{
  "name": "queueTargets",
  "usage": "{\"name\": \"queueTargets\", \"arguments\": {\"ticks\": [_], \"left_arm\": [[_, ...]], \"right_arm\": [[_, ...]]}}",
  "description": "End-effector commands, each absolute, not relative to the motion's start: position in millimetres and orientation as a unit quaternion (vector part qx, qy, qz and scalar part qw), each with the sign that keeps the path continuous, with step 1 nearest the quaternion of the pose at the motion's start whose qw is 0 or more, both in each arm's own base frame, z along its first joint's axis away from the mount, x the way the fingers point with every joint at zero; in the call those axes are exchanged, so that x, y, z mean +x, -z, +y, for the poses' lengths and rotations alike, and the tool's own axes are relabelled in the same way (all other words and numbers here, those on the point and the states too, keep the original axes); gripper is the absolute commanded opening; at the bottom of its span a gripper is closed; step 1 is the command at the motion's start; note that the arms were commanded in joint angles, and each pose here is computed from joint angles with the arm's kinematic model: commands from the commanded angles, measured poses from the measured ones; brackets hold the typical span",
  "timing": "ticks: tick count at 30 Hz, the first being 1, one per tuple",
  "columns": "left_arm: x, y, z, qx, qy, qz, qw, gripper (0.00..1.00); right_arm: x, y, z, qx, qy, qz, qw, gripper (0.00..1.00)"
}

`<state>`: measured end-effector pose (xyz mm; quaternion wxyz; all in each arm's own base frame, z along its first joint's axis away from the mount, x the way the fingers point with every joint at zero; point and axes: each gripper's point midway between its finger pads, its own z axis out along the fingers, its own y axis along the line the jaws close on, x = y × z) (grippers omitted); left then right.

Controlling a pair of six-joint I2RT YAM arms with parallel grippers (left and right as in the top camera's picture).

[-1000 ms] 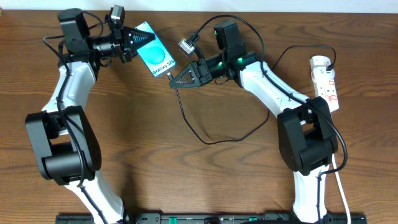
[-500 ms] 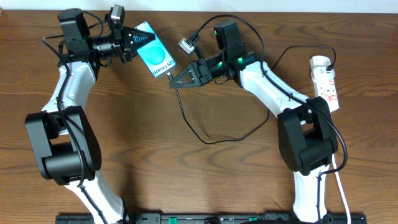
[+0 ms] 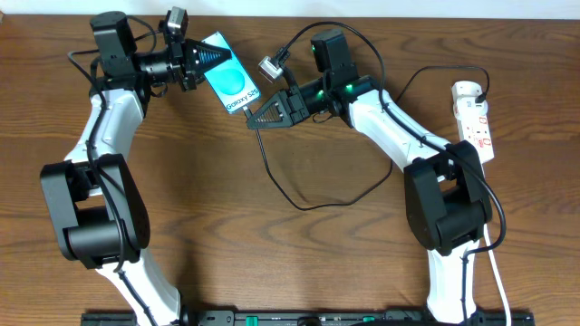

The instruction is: Plug charger to phone and switch on socket

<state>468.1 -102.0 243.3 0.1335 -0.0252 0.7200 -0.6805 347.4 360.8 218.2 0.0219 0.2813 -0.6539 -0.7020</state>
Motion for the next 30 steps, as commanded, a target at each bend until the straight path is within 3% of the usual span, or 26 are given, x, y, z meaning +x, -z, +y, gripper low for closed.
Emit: {"name": "queueTargets", "arguments": {"ticks": [1, 30], "left_arm": [[460.3, -257.5, -106.5, -0.005, 0.687, 0.715, 0.129, 0.07], [462.5, -260.0, -101.1, -0.014, 0.688, 0.714, 0.129, 0.07]], "right_arm": [[345.4, -223.0, 362.7, 0.288, 0.705, -0.648, 0.024, 0.01], [349.4, -222.4, 359.8, 0.285, 0.704, -0.651, 0.018, 0.01]]}}
